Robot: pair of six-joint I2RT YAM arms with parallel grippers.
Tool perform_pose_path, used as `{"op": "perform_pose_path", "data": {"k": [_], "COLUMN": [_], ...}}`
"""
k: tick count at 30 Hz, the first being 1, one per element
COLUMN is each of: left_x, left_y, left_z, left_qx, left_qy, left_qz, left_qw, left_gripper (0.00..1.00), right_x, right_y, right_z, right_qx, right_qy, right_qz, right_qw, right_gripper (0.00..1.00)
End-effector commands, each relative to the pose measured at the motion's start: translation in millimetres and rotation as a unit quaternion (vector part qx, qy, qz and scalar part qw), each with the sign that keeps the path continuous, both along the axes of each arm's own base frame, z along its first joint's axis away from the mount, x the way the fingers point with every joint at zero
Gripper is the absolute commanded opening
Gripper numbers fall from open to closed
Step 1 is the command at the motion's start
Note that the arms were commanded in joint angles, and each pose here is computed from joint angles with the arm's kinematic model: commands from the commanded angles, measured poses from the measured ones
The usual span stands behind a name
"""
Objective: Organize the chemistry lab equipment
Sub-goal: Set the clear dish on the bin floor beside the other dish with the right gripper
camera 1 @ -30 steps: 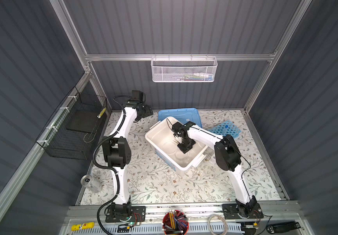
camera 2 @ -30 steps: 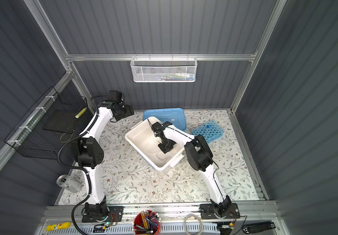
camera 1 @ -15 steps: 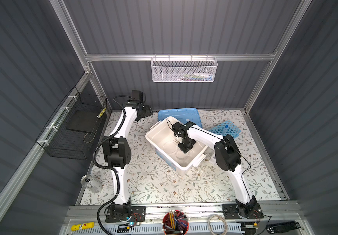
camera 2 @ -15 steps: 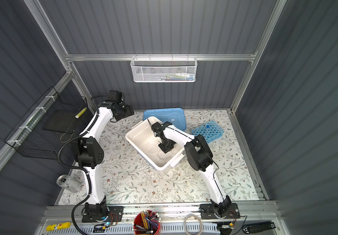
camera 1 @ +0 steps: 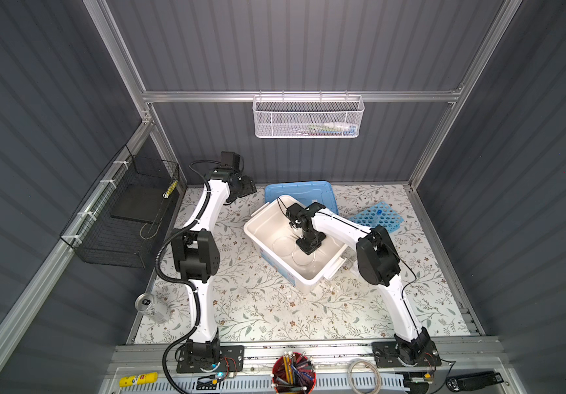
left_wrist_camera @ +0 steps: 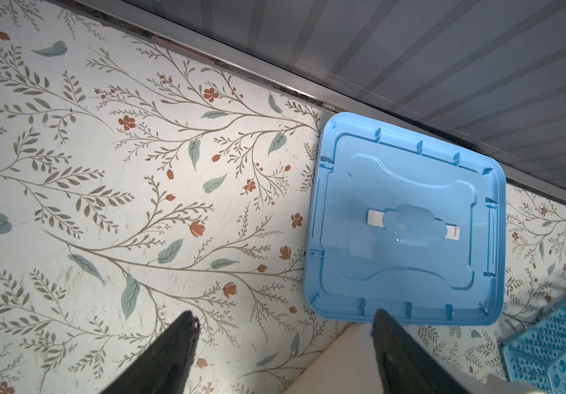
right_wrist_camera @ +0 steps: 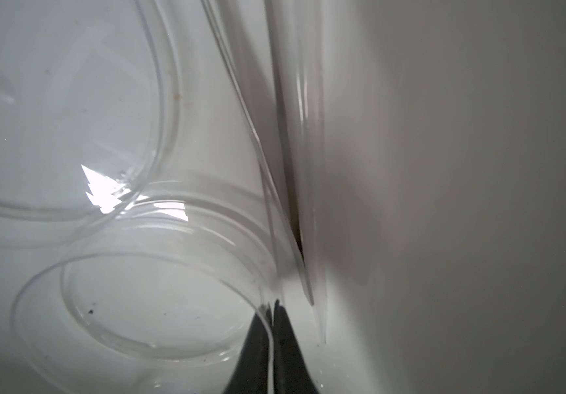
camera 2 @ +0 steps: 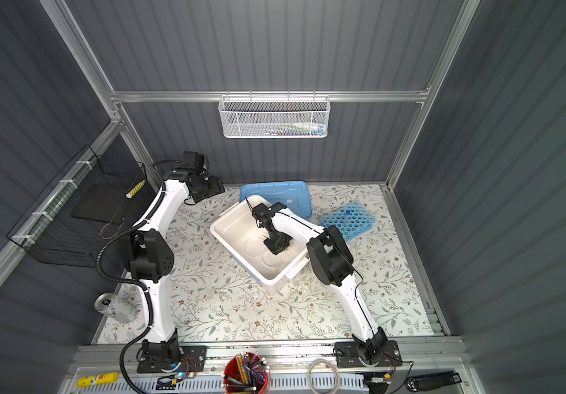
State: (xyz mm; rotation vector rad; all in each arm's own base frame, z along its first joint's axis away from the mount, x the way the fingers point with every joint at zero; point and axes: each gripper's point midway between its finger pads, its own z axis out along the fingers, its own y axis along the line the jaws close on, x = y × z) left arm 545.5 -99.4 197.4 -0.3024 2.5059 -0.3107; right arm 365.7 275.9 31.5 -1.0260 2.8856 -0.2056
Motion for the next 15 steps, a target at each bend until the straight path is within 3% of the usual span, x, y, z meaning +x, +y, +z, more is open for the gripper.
{"op": "perform_pose_path", "data": {"k": [1, 15], "left_x": [-2, -2], "left_y": [-1, -2], "left_z": [-4, -4], "left_qx": [-0.001, -0.003], "left_qy": [0.008, 0.008], "left_qz": [-0.010, -0.012], "left_qw": [1.000, 1.000], "left_gripper": [0.82, 0.82], "right_x": [-3, -4], "right_y": [-10, -31], "right_z": [6, 4], "right_qx": [-0.009, -0.039], "right_qy": [0.001, 0.007], "right_qz": [-0.008, -0.021], "right_qw": [1.000, 0.999], "right_gripper": [0.05, 0.04]}}
